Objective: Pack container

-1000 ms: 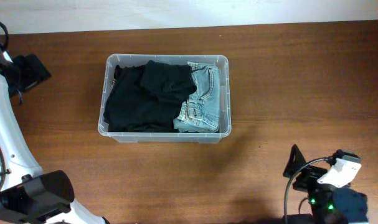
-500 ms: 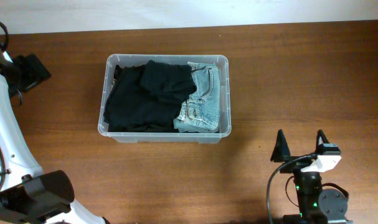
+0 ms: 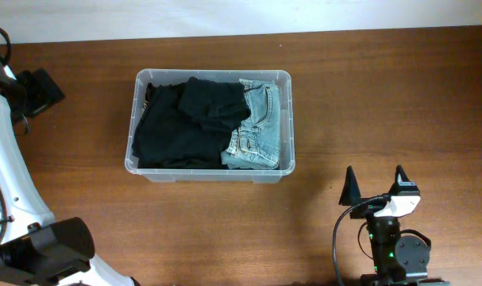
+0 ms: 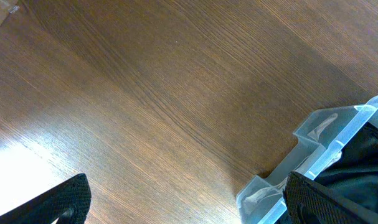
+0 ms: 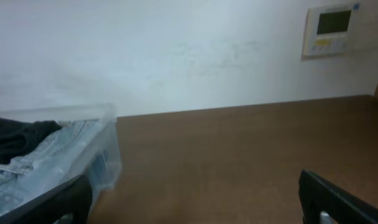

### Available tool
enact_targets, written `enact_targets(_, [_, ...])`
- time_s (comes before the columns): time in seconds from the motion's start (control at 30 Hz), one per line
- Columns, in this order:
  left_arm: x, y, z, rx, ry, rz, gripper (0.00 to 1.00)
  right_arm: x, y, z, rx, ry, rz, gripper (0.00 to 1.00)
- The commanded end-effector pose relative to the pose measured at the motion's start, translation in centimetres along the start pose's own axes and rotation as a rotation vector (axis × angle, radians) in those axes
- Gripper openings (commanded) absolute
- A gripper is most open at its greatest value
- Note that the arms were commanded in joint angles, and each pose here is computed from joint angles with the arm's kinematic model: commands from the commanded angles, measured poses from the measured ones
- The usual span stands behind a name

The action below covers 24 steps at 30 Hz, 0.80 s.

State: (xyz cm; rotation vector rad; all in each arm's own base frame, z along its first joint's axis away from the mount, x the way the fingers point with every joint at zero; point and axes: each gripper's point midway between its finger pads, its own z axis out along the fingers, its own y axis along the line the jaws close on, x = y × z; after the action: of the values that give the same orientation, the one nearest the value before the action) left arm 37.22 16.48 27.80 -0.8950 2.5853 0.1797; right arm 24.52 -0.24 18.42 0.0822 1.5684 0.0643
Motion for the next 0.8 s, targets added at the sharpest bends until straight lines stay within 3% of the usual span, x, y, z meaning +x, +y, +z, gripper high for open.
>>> enact_targets(0.0, [-0.3,0.1,-1.3,0.009,-0.036,-0.012,1.00,0.6,-0.1,0.1,-0.001,0.003,-0.011,0.99])
enact_targets(0.77, [-0.3,0.1,-1.3,0.009,-0.036,-0.011,0.99,2.8,-0.5,0.1,0.016,0.079,-0.136,0.98])
